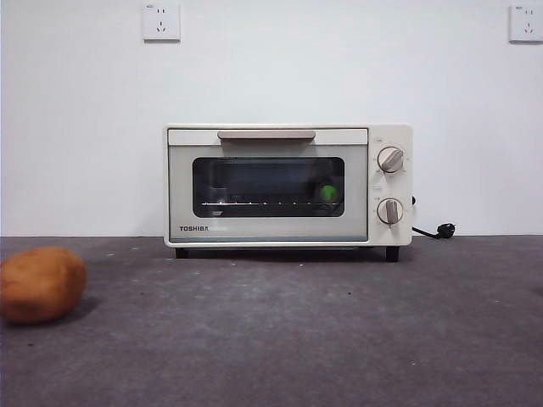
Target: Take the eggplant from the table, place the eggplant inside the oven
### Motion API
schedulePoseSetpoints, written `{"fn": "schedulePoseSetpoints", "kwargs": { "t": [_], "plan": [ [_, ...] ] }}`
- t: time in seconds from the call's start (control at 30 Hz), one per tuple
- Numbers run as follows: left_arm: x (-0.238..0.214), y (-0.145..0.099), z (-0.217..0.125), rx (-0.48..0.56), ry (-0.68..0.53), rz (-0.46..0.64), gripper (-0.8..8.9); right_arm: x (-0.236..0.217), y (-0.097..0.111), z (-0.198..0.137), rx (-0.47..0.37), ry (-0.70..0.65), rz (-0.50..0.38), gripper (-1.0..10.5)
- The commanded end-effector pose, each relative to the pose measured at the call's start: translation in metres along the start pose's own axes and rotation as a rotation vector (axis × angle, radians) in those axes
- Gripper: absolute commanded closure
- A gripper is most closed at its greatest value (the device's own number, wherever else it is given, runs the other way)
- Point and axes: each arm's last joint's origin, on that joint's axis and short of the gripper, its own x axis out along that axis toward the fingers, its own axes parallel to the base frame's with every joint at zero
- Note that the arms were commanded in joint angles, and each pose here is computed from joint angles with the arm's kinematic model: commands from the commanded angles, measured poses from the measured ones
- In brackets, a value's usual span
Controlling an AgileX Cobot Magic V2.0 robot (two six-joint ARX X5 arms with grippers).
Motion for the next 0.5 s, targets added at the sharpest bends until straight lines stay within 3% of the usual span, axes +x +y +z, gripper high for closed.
{"fn": "schedulePoseSetpoints", "kwargs": {
  "t": [0.03, 0.27, 0.5],
  "plan": [
    [-0.001, -0.001, 0.003, 0.082, -0.030, -0.003, 8.18, 0.013, -0.005, 0.000, 0.010, 0.048, -0.005, 9.5],
    [-0.006, 0.000, 0.004, 0.287, -0.045, 0.041, 8.18, 0.059, -0.021, 0.004, 0.045, 0.144, -0.017, 9.5],
    [-0.025, -0.002, -0.007, 0.332, -0.155, 0.074, 8.18, 0.116, -0.042, 0.001, 0.087, 0.263, -0.035, 9.5]
  ]
}}
